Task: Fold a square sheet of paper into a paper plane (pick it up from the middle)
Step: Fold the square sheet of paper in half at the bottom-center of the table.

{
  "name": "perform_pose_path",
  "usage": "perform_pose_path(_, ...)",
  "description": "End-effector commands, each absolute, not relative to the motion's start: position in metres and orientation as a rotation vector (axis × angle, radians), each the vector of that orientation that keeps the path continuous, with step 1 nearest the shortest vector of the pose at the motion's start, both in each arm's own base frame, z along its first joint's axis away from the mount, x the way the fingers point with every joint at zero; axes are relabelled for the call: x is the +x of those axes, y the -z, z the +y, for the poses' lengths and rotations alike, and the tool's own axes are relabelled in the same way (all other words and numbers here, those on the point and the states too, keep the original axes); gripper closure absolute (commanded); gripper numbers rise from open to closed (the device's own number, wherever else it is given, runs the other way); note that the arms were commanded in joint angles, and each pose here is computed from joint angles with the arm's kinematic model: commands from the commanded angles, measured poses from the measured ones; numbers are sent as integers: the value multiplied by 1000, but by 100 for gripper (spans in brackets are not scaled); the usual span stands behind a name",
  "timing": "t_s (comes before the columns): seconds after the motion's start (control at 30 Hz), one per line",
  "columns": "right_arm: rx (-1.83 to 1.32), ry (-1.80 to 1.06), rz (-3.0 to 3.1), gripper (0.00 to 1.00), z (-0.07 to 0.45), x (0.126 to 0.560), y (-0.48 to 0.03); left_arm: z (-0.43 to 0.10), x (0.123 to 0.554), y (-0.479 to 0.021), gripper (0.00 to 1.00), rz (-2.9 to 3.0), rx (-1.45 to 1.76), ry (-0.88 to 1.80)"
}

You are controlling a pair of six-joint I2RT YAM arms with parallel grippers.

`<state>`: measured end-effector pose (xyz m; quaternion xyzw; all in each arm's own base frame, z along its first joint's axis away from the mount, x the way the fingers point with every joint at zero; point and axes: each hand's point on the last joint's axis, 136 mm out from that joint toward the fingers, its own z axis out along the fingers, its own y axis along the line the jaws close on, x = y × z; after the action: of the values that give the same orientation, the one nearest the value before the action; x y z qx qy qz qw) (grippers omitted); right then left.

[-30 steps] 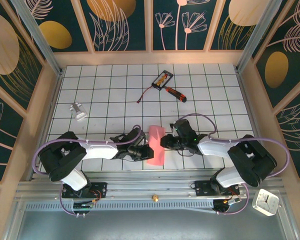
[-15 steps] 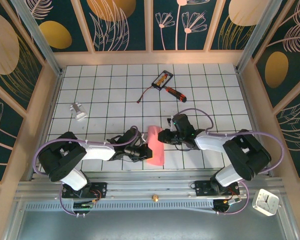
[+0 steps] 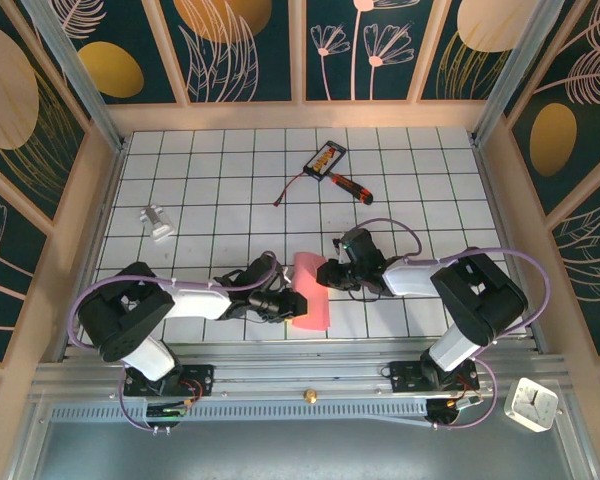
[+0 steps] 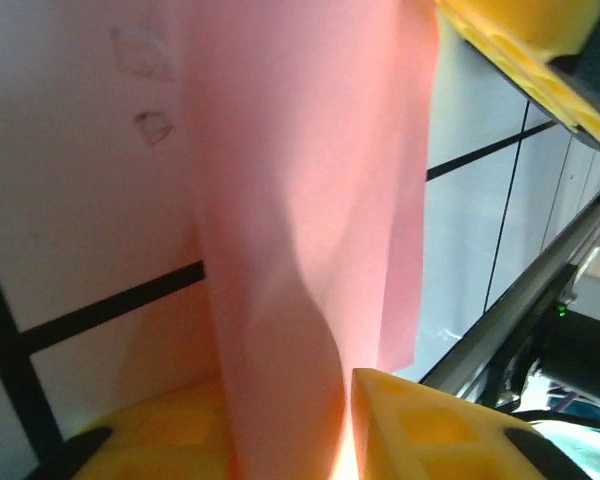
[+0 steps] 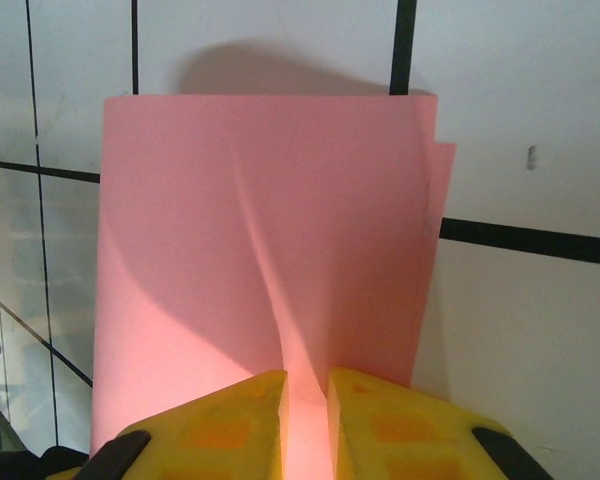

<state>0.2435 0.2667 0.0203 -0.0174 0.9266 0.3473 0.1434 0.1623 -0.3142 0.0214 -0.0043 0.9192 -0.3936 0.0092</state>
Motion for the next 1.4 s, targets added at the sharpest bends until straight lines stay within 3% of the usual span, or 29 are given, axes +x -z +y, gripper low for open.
perform_pose_path(0.0, 7, -930, 2750, 81, 253, 228, 2, -299, 171, -12, 61, 2905, 0, 1044)
perform_pose_path(0.17, 21, -910, 2772, 82, 250, 221, 8, -294, 185, -23, 44, 2879, 52, 905)
perform_pose_path(0.53, 17, -899, 2773, 82, 249, 221, 9, -290, 178, -34, 39, 2918, 135, 643)
perform_pose_path(0.67, 17, -897, 2778, 82, 248, 220, 10, -305, 167, -32, 42, 2938, 150, 672)
perform_pose_path(0.83, 18, -896, 2775, 82, 248, 221, 10, -305, 163, -28, 56, 2951, 160, 619)
perform_pose_path(1.07, 10, -895, 2779, 82, 249, 222, 10, -312, 162, -28, 64, 2947, 217, 624)
perform_pose_path(1.37, -33, -889, 2767, 81, 251, 224, 3, -335, 158, -37, 73, 2897, 188, 903)
